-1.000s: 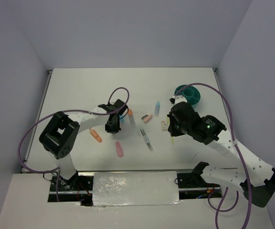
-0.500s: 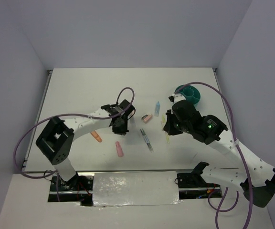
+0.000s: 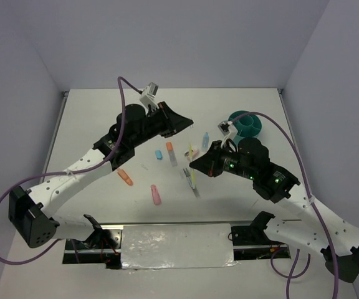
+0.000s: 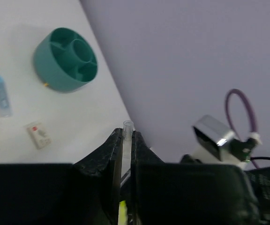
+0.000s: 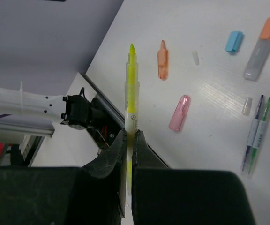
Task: Sort the stationery into containers
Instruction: Close the pen cap on the pen.
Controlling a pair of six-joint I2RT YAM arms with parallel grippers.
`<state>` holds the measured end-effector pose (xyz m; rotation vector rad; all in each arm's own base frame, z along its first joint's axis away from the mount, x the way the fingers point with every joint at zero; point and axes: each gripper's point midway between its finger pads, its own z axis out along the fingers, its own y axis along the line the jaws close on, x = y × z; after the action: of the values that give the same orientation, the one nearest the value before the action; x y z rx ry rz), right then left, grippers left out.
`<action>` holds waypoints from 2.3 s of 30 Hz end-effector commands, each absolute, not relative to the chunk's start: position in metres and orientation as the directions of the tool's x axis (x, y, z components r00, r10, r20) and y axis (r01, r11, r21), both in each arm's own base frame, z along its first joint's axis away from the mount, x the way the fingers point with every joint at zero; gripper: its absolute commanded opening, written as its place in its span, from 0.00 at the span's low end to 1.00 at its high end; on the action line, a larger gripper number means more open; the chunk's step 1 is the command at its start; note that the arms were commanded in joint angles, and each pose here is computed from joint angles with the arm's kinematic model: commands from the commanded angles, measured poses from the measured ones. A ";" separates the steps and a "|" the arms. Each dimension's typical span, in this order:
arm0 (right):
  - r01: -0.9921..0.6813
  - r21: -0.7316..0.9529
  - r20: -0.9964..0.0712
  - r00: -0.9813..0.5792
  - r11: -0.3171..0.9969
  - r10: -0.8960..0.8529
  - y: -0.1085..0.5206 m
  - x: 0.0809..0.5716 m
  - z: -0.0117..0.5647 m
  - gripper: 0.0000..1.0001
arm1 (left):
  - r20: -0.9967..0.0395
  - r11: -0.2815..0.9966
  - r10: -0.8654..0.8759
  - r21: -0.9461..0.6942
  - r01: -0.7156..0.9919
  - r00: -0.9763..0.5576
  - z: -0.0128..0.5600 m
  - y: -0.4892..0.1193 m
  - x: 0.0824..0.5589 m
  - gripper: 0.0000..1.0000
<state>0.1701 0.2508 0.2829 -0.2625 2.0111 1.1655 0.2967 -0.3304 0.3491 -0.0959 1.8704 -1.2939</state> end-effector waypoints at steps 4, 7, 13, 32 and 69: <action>-0.600 0.631 -0.752 -0.630 0.492 0.196 0.263 0.169 0.311 0.00 | -0.597 0.299 -0.497 -0.799 0.521 -0.630 0.400 -0.345 0.284 0.00; -0.606 0.607 -0.766 -0.618 0.514 0.177 0.260 0.170 0.310 0.00 | -0.608 0.315 -0.498 -0.791 0.524 -0.618 0.395 -0.339 0.280 0.00; -0.597 0.586 -0.777 -0.607 0.548 0.170 0.254 0.173 0.309 0.00 | -0.638 0.336 -0.492 -0.767 0.546 -0.593 0.396 -0.333 0.276 0.00; -0.575 0.550 -0.792 -0.588 0.606 0.162 0.250 0.185 0.314 0.00 | -0.680 0.363 -0.460 -0.731 0.579 -0.571 0.384 -0.322 0.261 0.00; -0.596 0.541 -0.798 -0.587 0.594 0.138 0.255 0.185 0.317 0.00 | -0.711 0.437 -0.449 -0.703 0.561 -0.541 0.376 -0.323 0.276 0.00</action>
<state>0.1882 0.2522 0.2915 -0.3298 2.0327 1.0250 0.2710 -0.3217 0.3530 0.0781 1.7871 -1.3027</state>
